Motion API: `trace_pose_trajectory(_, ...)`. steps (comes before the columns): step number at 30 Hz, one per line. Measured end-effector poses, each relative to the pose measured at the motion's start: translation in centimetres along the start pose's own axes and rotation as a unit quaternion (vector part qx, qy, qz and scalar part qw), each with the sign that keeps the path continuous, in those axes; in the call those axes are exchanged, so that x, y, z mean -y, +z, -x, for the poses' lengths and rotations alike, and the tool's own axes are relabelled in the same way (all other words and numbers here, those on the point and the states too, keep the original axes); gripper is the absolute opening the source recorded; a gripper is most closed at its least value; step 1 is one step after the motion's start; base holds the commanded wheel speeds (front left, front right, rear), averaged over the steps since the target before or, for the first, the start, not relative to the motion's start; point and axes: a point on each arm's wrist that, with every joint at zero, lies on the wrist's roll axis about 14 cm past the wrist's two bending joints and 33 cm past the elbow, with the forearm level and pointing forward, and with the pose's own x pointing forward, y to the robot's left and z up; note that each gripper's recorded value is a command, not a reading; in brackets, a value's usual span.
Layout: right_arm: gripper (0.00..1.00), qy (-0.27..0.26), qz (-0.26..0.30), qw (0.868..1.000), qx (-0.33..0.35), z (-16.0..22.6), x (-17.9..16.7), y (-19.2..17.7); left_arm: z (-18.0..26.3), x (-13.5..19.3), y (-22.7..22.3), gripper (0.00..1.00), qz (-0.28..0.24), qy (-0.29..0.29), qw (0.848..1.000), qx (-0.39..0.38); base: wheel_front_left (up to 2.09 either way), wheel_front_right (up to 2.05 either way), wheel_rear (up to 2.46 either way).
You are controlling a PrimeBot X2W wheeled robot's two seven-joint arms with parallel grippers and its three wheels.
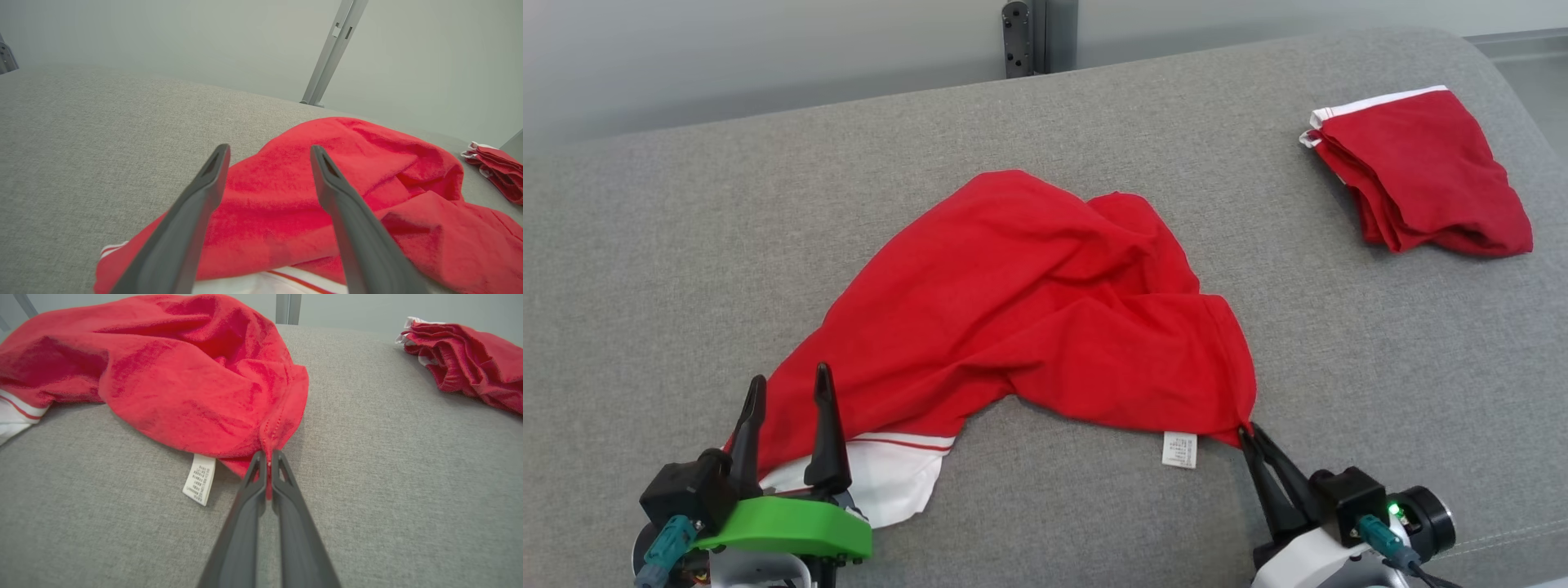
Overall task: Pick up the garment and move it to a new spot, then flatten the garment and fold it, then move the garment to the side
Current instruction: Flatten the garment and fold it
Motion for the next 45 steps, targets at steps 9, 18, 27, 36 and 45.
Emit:
trace_pose_trajectory(9,0.00,0.050,-0.025,0.998,-0.034,0.7,-4.0,-2.2,-0.4,0.5,-0.1,1.00,0.002,-0.007,1.000,-0.002,0.00,0.00,0.00)
trace_pose_trajectory(18,1.00,0.032,-0.024,0.999,-0.029,1.4,-2.7,-2.0,-0.4,0.5,0.0,1.00,0.003,-0.007,1.000,0.002,0.00,0.00,0.00)
trace_pose_trajectory(27,1.00,-0.002,-0.015,0.997,0.069,0.3,0.8,4.4,-0.2,0.7,0.1,1.00,0.007,-0.007,1.000,0.004,0.00,0.00,0.00)
trace_pose_trajectory(36,1.00,0.024,0.036,0.999,0.031,-5.8,2.9,6.7,0.1,-0.1,1.0,1.00,0.015,0.008,1.000,0.021,0.00,0.00,0.00)
trace_pose_trajectory(45,1.00,0.120,0.114,0.984,-0.061,-12.6,-0.5,5.7,1.1,-2.4,1.1,1.00,0.019,0.045,0.998,0.028,0.00,0.00,0.00)
